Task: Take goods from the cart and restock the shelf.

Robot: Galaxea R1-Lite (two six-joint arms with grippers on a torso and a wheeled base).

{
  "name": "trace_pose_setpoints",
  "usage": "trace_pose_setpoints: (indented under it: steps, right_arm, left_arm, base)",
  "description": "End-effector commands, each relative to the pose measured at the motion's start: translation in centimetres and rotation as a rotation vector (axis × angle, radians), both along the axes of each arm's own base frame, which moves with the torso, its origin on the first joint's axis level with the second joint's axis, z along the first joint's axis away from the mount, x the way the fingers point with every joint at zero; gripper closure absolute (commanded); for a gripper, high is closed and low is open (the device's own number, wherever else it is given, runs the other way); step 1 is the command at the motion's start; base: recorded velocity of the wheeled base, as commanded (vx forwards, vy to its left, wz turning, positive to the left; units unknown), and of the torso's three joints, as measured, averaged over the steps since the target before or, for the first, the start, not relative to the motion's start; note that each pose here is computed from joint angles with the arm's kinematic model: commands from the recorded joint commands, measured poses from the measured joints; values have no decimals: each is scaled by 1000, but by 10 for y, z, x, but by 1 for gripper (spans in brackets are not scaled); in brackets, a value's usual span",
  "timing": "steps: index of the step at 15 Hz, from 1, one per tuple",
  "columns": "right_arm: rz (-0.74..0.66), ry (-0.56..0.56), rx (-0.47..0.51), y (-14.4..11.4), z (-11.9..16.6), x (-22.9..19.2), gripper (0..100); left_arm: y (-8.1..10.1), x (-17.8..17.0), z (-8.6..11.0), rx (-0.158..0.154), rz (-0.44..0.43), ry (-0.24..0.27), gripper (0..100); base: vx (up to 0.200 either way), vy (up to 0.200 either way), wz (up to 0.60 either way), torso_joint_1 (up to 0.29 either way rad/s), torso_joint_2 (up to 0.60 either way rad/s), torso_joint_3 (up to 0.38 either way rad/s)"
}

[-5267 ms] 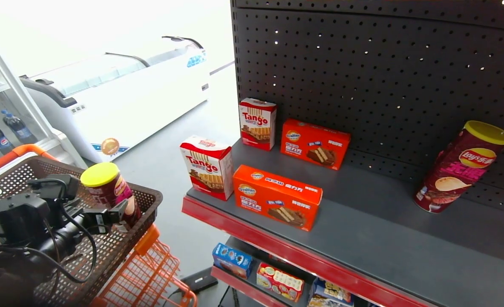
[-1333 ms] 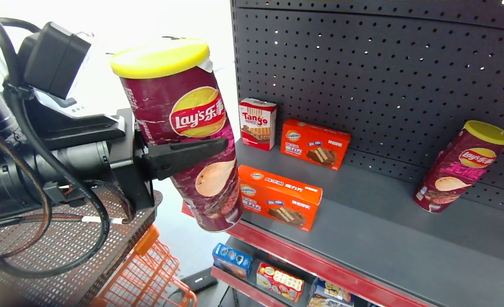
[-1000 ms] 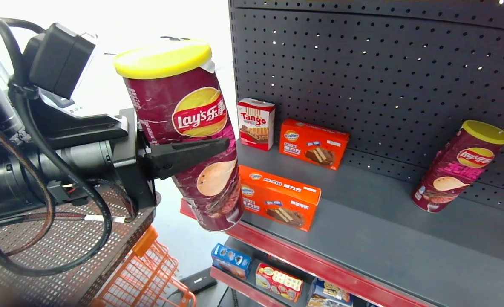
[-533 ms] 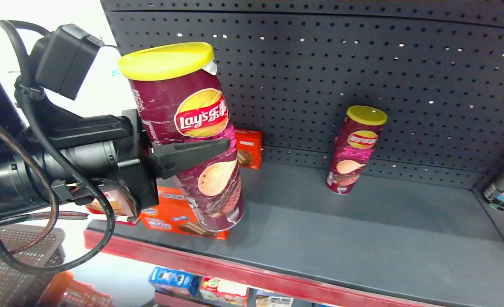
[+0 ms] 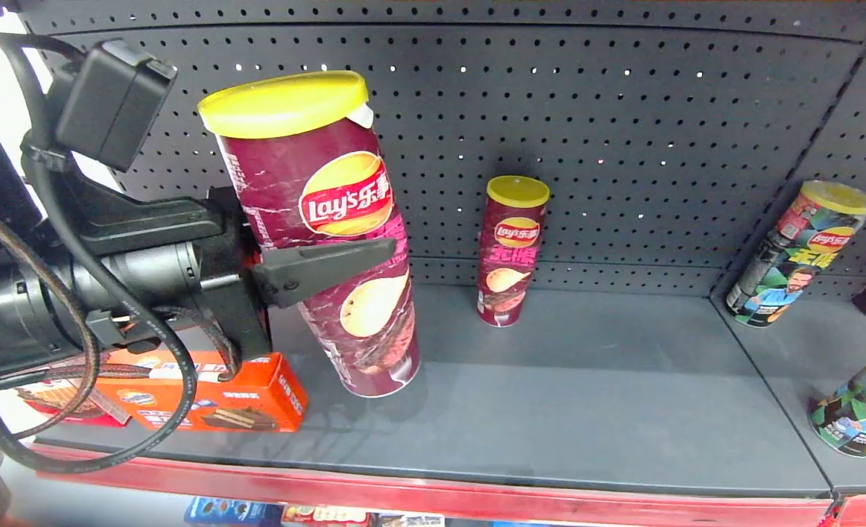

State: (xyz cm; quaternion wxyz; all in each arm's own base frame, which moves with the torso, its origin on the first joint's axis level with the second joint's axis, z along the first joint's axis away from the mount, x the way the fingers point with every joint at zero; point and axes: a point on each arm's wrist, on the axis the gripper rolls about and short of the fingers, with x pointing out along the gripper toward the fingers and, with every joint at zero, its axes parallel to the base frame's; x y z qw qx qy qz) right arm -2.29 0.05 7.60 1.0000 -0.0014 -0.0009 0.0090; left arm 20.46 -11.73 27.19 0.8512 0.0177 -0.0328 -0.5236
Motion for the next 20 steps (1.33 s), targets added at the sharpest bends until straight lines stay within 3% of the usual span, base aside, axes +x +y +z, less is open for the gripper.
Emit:
trace_pose_setpoints:
  steps: [1, 10, 16, 17, 18, 19, 20]
  right_arm:
    - [0, 2, 0, 0, 0, 0, 0]
    - [0, 2, 0, 0, 0, 0, 0]
    - [6, 11, 6, 0, 1, 1, 0]
    - [28, -8, -7, 0, 6, -1, 0]
    - [82, -68, 12, 1, 43, -6, 0]
    - [179, 39, 62, 3, 86, 12, 0]
    - [283, 37, -8, 5, 105, 22, 0]
  left_arm:
    - [0, 0, -1, 1, 1, 2, 100]
    - [1, 0, -2, 1, 7, 13, 100]
    - [16, -6, 6, -18, 57, -18, 100]
    - [18, -8, 10, -29, 64, -24, 100]
    - [21, -8, 8, -39, 72, 2, 100]
    - [22, -8, 7, -44, 77, 19, 100]
    - [26, -9, 6, -44, 90, 22, 100]
  base:
    - [0, 0, 0, 0, 0, 0]
    - [0, 0, -133, 2, 1, 1]
    - [0, 0, 0, 0, 0, 0]
    - [0, 0, 0, 0, 0, 0]
    - [0, 0, 0, 0, 0, 0]
    - [0, 0, 0, 0, 0, 0]
    - [0, 0, 0, 0, 0, 0]
